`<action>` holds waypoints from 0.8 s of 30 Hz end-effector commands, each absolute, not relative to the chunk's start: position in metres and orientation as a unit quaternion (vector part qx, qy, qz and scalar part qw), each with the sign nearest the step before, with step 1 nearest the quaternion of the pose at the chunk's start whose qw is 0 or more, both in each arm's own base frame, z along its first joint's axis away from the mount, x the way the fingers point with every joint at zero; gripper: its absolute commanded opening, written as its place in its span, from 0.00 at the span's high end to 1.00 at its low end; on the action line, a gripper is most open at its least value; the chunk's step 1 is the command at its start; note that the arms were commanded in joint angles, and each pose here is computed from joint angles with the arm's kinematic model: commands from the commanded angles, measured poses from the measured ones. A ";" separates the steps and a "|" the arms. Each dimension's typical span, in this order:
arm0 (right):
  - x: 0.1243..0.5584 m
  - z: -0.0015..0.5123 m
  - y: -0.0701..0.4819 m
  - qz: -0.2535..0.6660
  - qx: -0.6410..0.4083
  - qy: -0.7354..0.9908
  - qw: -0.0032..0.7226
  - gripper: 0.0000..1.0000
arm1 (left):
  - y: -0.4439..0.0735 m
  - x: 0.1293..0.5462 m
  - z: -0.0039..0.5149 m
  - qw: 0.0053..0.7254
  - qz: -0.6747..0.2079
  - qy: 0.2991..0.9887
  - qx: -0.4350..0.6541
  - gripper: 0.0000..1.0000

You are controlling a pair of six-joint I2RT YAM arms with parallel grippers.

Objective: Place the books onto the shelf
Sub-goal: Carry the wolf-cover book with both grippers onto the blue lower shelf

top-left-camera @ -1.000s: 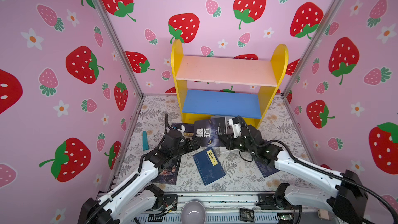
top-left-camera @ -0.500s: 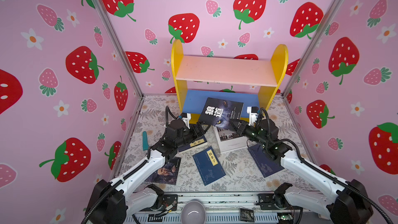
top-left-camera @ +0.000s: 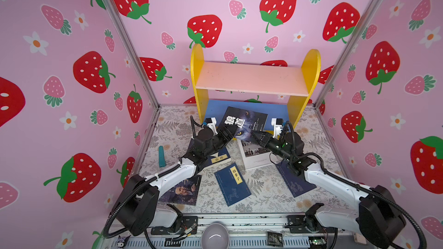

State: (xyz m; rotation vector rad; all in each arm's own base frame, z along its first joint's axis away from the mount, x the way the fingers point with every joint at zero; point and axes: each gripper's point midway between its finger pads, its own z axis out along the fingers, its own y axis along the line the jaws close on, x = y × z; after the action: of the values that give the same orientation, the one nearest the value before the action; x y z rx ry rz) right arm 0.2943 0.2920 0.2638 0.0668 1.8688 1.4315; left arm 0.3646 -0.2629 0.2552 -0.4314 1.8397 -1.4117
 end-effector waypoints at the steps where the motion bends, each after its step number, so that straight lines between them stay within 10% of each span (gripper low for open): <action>1: 0.307 0.314 0.292 0.593 0.038 0.676 0.436 0.95 | -0.260 0.384 0.296 0.429 -0.583 0.663 -0.189 0.51; 10: 0.362 0.321 0.309 0.551 0.058 0.679 0.482 0.75 | -0.249 0.425 0.297 0.463 -0.559 0.647 -0.232 0.99; 18: 0.407 0.302 0.313 0.454 0.065 0.727 0.511 0.36 | -0.218 0.470 0.292 0.498 -0.537 0.624 -0.273 1.00; 24: 0.428 0.276 0.309 0.404 0.068 0.760 0.505 0.31 | -0.194 0.493 0.282 0.525 -0.505 0.615 -0.300 1.00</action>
State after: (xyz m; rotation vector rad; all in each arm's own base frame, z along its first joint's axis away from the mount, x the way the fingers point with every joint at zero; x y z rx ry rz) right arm 0.4169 0.3169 0.2684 0.1610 1.8517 1.0483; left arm 0.4792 -0.2099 0.2464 -0.7268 1.6076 -1.2417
